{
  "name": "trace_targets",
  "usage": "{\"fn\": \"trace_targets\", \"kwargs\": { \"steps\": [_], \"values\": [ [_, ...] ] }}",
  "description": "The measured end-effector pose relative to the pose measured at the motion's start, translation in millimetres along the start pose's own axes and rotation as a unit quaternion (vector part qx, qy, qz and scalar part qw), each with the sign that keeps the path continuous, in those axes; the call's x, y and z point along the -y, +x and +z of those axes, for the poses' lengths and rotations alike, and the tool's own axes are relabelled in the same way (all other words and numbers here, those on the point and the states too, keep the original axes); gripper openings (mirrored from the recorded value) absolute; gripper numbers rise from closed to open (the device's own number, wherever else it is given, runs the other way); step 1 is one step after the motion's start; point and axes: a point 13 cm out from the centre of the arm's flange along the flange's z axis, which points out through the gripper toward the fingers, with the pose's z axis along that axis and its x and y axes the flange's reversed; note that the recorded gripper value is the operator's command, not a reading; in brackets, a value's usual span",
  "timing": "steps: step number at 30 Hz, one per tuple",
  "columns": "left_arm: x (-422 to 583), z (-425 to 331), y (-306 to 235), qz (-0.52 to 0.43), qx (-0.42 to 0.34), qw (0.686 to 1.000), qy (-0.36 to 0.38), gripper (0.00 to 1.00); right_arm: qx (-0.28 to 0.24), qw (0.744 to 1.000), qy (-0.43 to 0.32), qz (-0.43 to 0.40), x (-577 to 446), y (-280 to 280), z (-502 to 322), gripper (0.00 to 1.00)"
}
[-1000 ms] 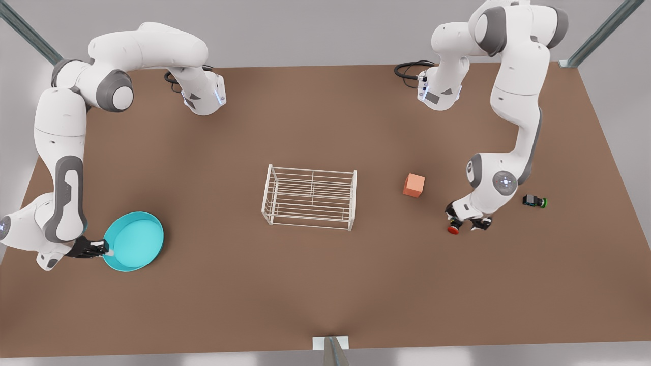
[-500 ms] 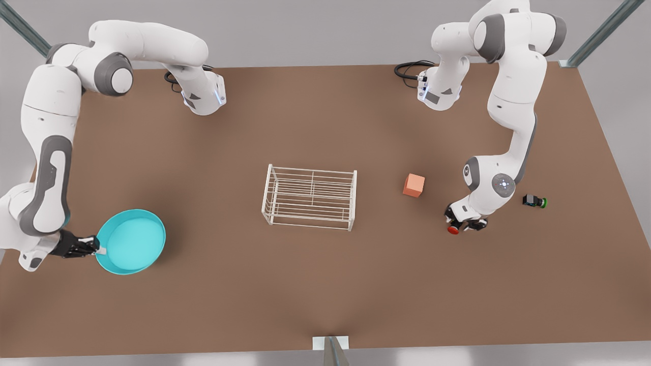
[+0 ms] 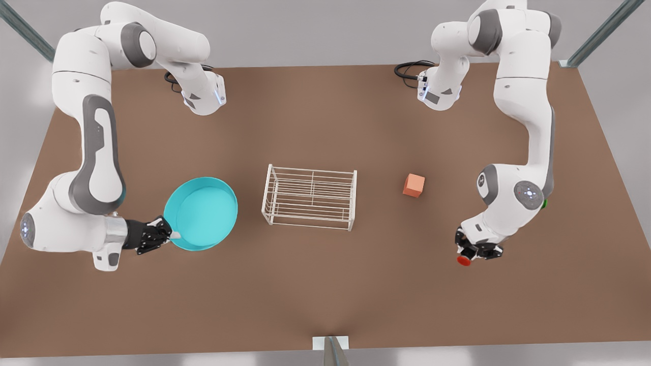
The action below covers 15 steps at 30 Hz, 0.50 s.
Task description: Place the plate on the shelf with right arm and place the red button switch in the plate with left arm
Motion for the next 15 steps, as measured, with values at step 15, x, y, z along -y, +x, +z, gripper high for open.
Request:
{"fn": "trace_targets", "kwargs": {
  "steps": [15],
  "values": [
    [304.6,-93.9,-142.2,-0.15,0.016,0.97,0.191,0.41,-0.062,0.997,-0.033,0.006,-182.8,-53.3,143.0,0.2]
  ]
}}
